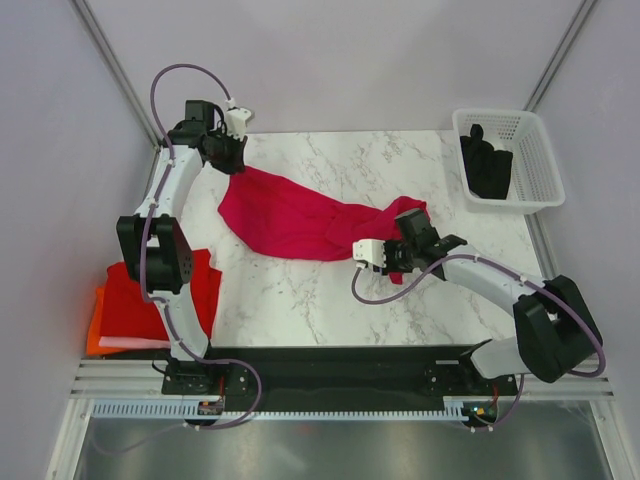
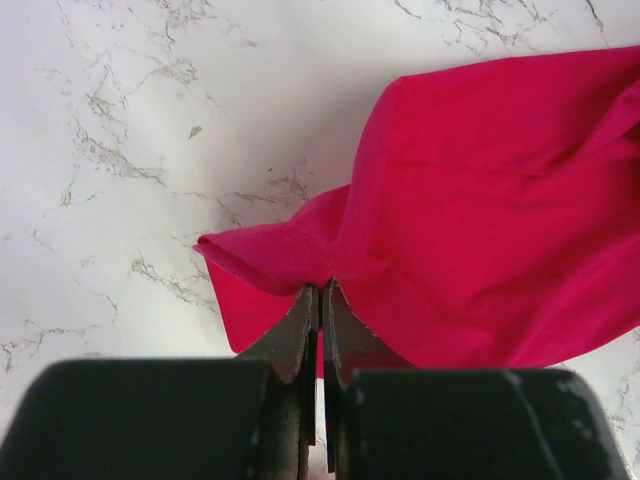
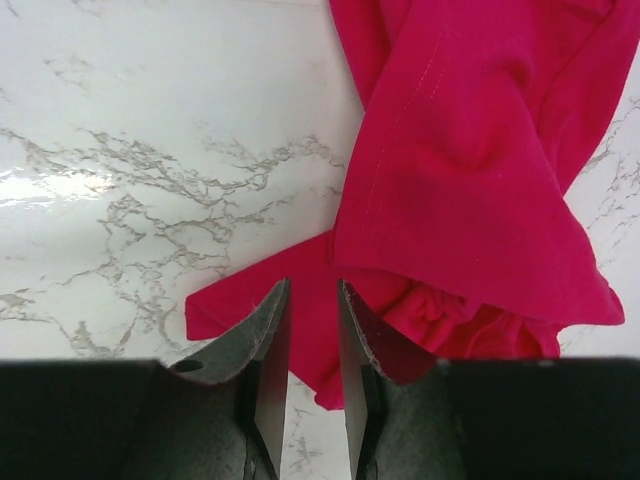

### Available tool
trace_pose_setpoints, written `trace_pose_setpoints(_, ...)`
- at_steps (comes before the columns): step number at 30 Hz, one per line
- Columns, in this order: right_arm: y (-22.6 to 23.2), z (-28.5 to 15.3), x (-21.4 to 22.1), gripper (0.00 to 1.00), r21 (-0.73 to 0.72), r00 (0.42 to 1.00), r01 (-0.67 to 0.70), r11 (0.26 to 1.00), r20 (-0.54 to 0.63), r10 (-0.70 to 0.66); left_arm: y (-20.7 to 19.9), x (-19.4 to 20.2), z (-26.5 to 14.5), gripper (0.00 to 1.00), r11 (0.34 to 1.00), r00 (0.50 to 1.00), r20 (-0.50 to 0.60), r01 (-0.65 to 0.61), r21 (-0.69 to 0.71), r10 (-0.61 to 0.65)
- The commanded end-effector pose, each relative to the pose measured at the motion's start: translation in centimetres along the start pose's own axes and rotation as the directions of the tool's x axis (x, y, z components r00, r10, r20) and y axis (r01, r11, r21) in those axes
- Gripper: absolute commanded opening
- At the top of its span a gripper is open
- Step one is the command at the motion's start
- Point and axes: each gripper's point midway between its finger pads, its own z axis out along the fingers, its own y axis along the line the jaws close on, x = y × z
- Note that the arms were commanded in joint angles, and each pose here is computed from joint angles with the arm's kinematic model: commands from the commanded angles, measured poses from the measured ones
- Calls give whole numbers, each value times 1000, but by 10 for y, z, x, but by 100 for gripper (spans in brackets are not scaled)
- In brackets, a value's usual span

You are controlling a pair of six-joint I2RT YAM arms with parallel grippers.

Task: Fold and stack the t-shirts
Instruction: Flatten the tshirt out

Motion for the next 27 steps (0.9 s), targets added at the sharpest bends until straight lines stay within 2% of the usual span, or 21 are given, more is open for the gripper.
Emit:
trace_pose_setpoints(1,-21,5,-11,32,41,998,52,998,22,-53,-2,-14,-6,2,1000,999,51,13,0,-13)
trace_pose_setpoints(14,-28,26,-3,32,34,999,51,998,-7,-51,4,-13,1,2,1000,999,39,15,-15,-14)
trace_pose_setpoints(23,-29,37,6,29,30,998,36,999,-43,-35,8,-12,2,2,999,999,35,11,-30,-10)
trace_pose_setpoints(27,-28,36,9,19,24,998,30,999,-57,-29,8,-14,1,2,999,999,38,9,-33,-7)
